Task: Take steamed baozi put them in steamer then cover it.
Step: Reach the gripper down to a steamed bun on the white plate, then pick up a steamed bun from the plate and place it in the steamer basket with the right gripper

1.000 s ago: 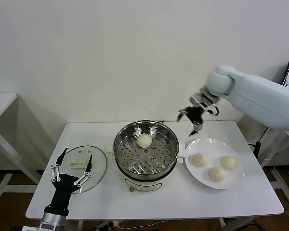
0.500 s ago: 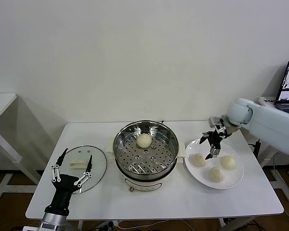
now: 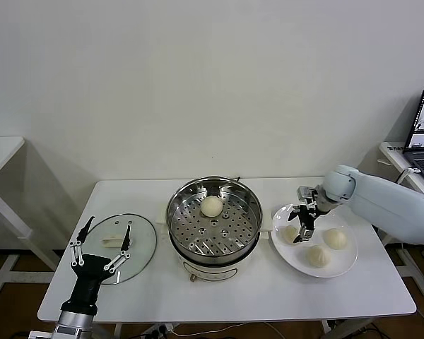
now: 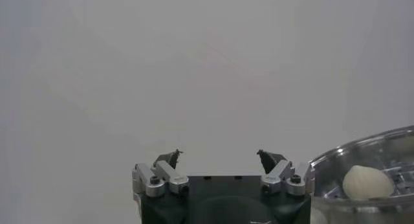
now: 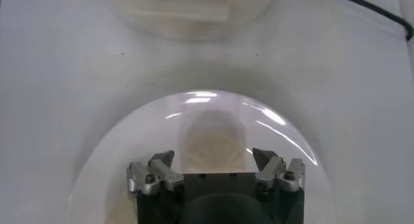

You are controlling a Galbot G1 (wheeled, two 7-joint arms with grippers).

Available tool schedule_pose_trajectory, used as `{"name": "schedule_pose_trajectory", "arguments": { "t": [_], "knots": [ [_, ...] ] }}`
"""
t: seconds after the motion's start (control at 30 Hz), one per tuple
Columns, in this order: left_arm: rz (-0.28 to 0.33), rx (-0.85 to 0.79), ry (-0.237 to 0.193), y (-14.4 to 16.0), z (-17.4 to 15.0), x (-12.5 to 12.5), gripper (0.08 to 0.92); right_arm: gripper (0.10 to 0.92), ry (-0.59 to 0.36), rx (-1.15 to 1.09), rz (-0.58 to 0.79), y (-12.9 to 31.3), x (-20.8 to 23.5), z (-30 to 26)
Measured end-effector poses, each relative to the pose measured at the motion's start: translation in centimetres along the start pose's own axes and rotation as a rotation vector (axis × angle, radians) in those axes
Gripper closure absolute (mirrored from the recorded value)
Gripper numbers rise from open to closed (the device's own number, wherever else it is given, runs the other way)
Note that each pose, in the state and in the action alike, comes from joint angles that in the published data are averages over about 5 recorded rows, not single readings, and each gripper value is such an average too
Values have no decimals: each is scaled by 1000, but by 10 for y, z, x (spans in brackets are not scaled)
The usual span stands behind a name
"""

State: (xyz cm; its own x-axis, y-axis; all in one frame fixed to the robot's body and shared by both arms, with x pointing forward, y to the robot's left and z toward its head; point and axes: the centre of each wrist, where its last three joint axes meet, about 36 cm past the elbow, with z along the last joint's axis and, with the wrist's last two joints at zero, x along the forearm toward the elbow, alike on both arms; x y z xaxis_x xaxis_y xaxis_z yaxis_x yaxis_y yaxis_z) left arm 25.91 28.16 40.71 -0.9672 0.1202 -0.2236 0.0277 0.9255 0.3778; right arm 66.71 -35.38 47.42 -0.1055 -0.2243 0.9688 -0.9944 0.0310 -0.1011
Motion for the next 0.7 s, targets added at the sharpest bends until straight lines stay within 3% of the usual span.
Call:
{"name": "schedule_pose_trajectory", "arguments": {
  "t": [0.2, 0.47, 0.7],
  "knots": [
    [0, 3, 2, -1, 0, 1, 177, 225, 18, -10, 1, -2, -7, 4],
    [-4, 3, 2, 0, -1, 0, 177, 366, 29, -13, -6, -3, -10, 5],
    [-9, 2, -3, 3, -2, -1, 177, 408, 38, 18, -17, -11, 10, -3]
  ]
}}
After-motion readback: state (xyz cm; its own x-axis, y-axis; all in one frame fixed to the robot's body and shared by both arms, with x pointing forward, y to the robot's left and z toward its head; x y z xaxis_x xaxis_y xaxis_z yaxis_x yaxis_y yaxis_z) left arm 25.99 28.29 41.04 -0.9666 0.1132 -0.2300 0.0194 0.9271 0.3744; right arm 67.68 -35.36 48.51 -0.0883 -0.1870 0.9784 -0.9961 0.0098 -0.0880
